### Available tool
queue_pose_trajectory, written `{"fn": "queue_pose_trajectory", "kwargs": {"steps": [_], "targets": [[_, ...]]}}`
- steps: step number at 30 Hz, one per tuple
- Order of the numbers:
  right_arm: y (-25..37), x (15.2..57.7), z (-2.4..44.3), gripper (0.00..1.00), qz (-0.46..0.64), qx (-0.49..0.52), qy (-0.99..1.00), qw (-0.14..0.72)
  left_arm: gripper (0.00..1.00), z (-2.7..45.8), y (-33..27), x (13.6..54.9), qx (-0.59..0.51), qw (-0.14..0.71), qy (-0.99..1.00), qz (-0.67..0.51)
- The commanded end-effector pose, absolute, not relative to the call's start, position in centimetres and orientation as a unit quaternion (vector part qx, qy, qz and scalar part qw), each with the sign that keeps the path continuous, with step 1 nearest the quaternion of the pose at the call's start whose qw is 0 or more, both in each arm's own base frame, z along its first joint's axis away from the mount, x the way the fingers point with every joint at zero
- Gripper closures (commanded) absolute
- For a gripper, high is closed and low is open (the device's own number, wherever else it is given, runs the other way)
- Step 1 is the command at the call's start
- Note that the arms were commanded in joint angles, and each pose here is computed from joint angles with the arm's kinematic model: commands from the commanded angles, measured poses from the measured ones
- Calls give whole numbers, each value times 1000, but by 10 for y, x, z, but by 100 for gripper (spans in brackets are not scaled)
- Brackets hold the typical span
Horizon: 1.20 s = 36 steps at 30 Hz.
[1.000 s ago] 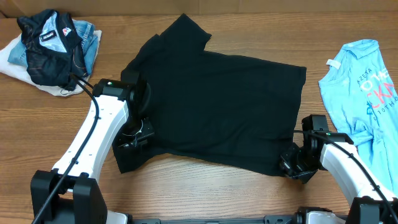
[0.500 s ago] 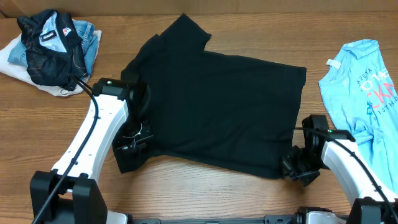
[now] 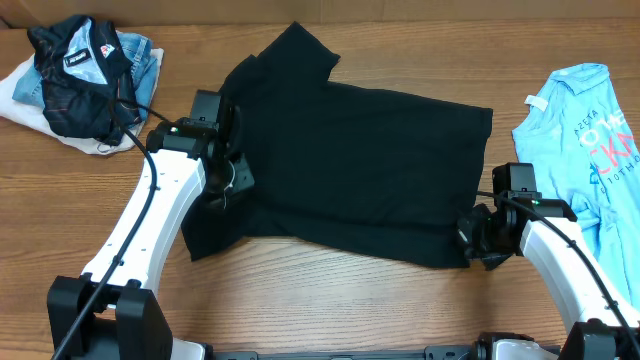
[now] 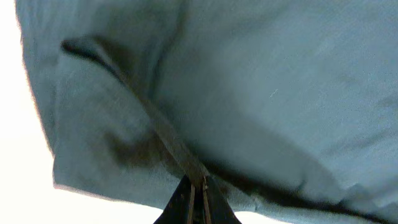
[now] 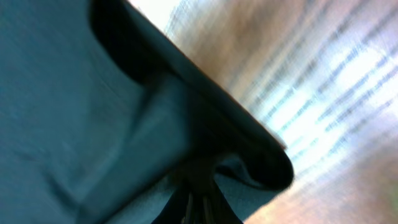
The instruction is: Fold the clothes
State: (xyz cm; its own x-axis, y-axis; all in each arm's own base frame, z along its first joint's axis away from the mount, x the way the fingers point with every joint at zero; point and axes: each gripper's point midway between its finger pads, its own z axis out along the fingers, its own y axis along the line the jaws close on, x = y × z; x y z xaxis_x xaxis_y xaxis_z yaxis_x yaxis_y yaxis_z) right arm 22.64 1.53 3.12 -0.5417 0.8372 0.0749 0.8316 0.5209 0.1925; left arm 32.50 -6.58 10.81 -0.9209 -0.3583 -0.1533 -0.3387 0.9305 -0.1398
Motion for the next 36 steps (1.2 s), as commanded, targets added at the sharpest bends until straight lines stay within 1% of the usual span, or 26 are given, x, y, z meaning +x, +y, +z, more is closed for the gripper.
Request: {"fn": "queue_pose_trajectory", "kwargs": {"steps": [1, 9, 16, 18, 20, 23, 24, 28, 29, 30, 31, 32, 33, 34, 35, 36], "targets": [[1, 244, 39, 94, 86, 498, 861, 62, 96, 126, -72, 347, -148, 143, 976, -71], [-13, 263, 43, 94, 72, 498, 856, 115, 96, 125, -77, 382, -118, 198, 970, -80], [-22, 272, 46, 94, 59, 500, 852, 144, 93, 101, -78, 411, -113, 218, 967, -71], [-25, 274, 47, 94, 54, 501, 851, 151, 87, 95, -78, 421, -109, 227, 965, -70], [-31, 275, 47, 94, 39, 503, 848, 161, 86, 86, -78, 432, -107, 237, 963, -66], [-36, 275, 48, 94, 29, 504, 846, 168, 86, 78, -77, 443, -101, 248, 961, -60], [-36, 275, 48, 94, 27, 505, 846, 169, 87, 76, -75, 446, -102, 253, 961, -53], [-39, 275, 48, 94, 19, 505, 845, 174, 86, 82, -68, 449, -102, 262, 959, -33], [-39, 275, 49, 87, 19, 505, 845, 174, 83, 86, -68, 447, -96, 259, 960, -31], [-39, 276, 49, 78, 20, 505, 845, 173, 75, 92, -67, 445, -95, 254, 962, -29], [-39, 276, 51, 60, 21, 504, 846, 172, 63, 97, -67, 440, -95, 245, 965, -27], [-39, 276, 55, 26, 19, 502, 848, 170, 41, 107, -63, 426, -96, 215, 972, -18], [-39, 277, 59, 14, 17, 499, 850, 169, 33, 110, -61, 417, -96, 195, 976, -12], [-39, 279, 64, 8, 16, 490, 855, 170, 22, 111, -59, 409, -96, 177, 979, -7], [-40, 281, 68, 4, 15, 486, 857, 171, 14, 109, -55, 399, -97, 157, 983, -1], [-40, 283, 78, 0, 14, 478, 861, 171, 11, 104, -49, 384, -91, 124, 988, 10]]}}
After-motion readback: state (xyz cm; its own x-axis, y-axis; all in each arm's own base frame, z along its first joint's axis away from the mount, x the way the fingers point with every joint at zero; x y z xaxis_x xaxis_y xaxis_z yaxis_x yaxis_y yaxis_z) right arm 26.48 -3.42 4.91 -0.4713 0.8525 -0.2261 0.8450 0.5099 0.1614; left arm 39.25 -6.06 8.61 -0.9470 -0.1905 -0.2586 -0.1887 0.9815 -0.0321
